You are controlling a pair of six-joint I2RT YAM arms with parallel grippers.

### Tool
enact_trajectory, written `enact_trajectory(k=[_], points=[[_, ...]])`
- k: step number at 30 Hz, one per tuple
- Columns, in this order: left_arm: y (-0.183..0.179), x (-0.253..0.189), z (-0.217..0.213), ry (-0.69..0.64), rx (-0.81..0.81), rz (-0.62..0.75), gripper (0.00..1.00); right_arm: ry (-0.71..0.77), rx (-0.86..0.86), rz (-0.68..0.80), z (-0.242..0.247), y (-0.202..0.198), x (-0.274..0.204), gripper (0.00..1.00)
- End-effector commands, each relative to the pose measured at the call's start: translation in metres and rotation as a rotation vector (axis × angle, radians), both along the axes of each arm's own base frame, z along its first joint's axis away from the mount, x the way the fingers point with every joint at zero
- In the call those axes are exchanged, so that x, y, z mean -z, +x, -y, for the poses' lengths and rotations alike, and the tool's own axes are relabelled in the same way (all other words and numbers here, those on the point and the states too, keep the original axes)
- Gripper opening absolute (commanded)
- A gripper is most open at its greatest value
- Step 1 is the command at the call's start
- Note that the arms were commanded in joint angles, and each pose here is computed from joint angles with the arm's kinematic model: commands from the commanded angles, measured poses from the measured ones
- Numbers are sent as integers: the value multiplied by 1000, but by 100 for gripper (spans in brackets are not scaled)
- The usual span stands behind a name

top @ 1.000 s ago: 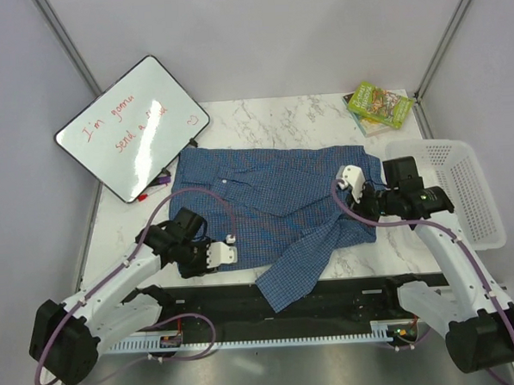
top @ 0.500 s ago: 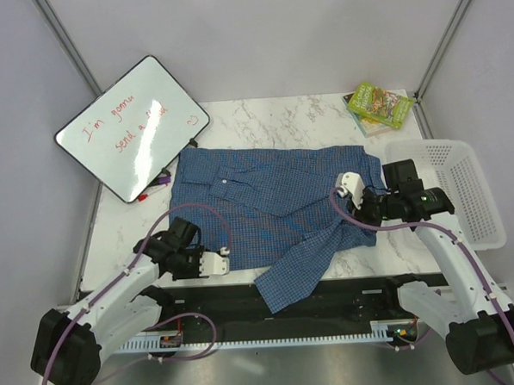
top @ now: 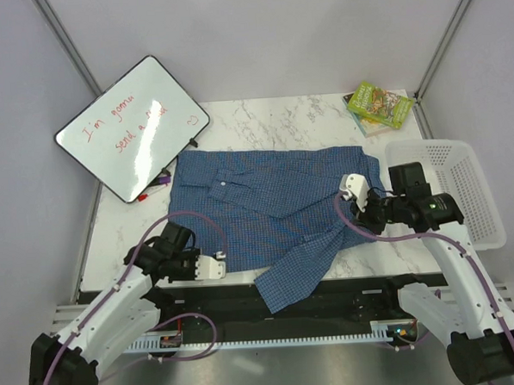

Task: Fold and stack the long sleeve shirts
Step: Fold the shirt

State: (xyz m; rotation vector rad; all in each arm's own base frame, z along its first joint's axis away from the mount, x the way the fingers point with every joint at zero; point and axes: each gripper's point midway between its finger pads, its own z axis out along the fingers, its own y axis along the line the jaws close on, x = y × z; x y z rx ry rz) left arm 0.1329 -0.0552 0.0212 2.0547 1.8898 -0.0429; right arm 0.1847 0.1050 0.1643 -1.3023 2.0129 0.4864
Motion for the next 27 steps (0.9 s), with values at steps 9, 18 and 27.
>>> enact_trajectory(k=[9, 18, 27], points=[[39, -94, 23, -142, -47, 110, 2, 13, 22, 226, -1, 39, -77, 0], [147, -146, 15, -234, -230, 223, 2, -3, 33, 265, -5, 100, -89, 0], [215, -137, 6, -233, -299, 239, 2, -21, 46, 282, -4, 164, -91, 0]])
